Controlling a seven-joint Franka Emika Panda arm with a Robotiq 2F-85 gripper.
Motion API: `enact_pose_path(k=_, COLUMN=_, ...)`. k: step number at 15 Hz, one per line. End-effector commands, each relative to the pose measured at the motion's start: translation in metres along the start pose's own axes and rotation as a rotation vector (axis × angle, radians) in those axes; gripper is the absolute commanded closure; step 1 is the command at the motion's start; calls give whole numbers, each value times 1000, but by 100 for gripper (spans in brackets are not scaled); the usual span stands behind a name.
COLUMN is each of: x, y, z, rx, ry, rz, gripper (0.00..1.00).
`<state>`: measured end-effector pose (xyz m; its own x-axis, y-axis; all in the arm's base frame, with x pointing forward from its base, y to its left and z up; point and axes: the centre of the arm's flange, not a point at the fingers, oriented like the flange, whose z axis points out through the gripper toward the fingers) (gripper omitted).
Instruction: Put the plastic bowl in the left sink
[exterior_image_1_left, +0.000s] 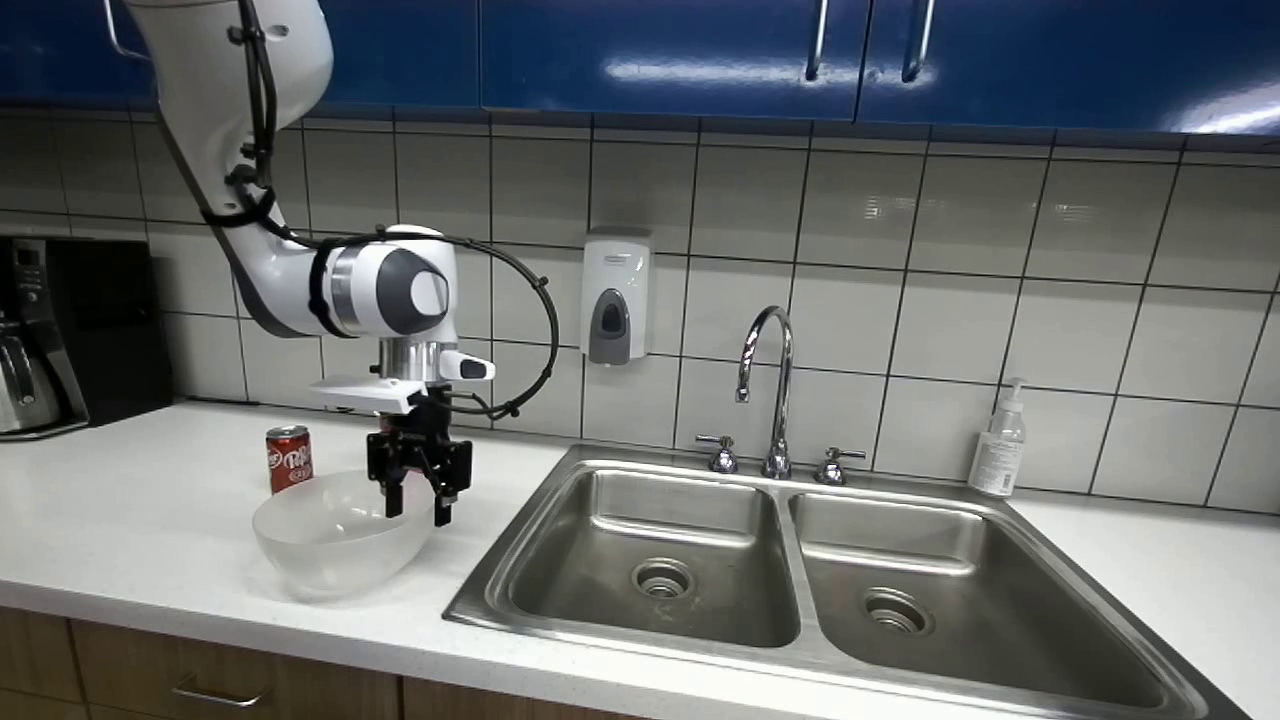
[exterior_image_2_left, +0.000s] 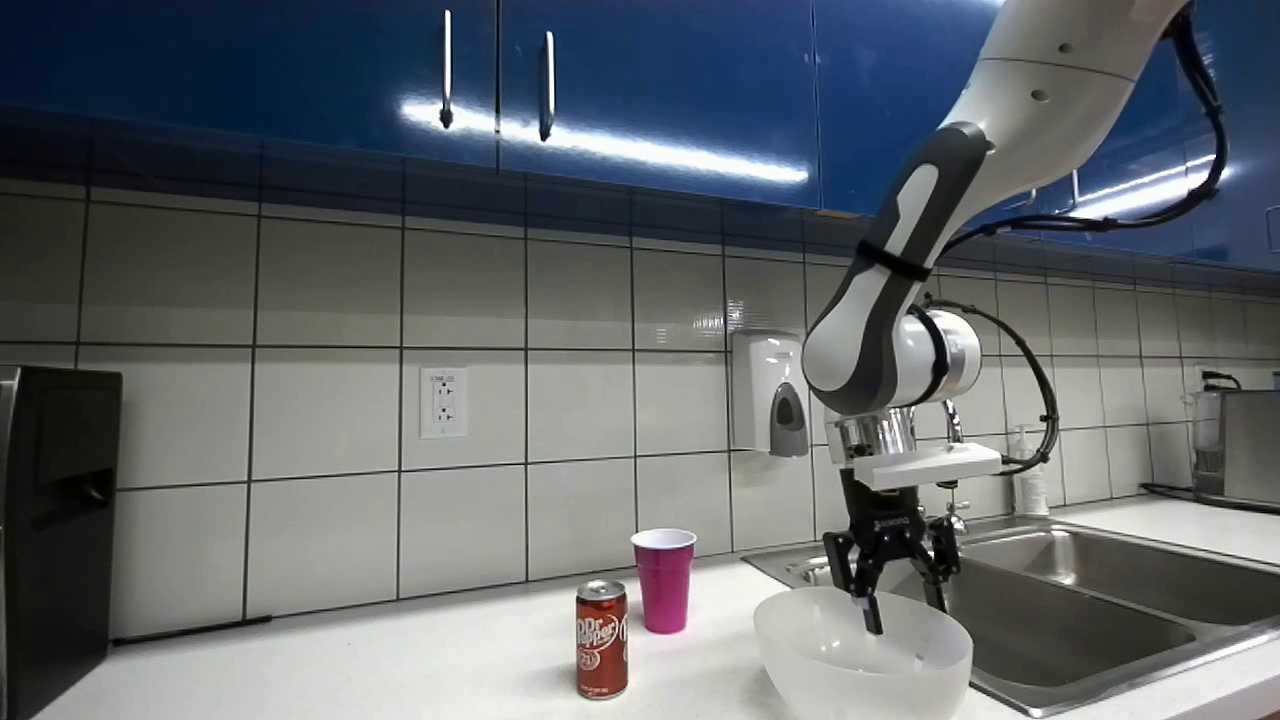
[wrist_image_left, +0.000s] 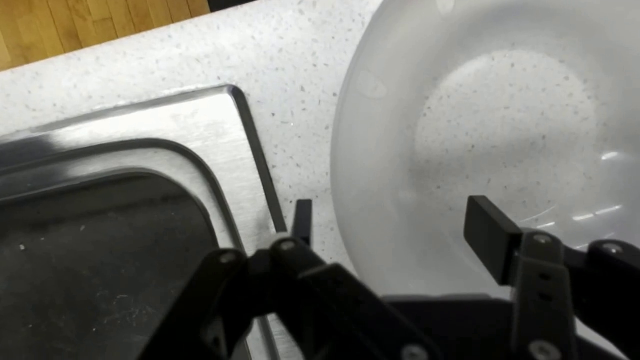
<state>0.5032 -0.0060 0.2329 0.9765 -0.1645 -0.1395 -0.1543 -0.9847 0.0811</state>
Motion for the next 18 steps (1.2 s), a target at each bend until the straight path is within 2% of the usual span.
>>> enact_pose_path(k=1, x=-3, y=3, z=0, rx=1, ry=22, rz=-31, gripper=51)
enact_pose_path(k=7, x=-2, y=5, z=-3, rx=-4, ry=43, rz=-36, gripper=97)
enact_pose_path(k=8, x=-2, y=5, z=-3, rx=-6, ry=44, rz=-37, gripper=100)
enact_pose_path(k=10, x=-2, y=4, z=-3, rx=-8, ry=44, rz=-44, gripper=97)
enact_pose_path(k=12, x=-2, y=4, z=-4, rx=-5, ry=53, rz=-48, gripper=100)
enact_pose_path(k=18, x=-4, y=4, z=-19, rx=8, ry=95, rz=-76, gripper=98)
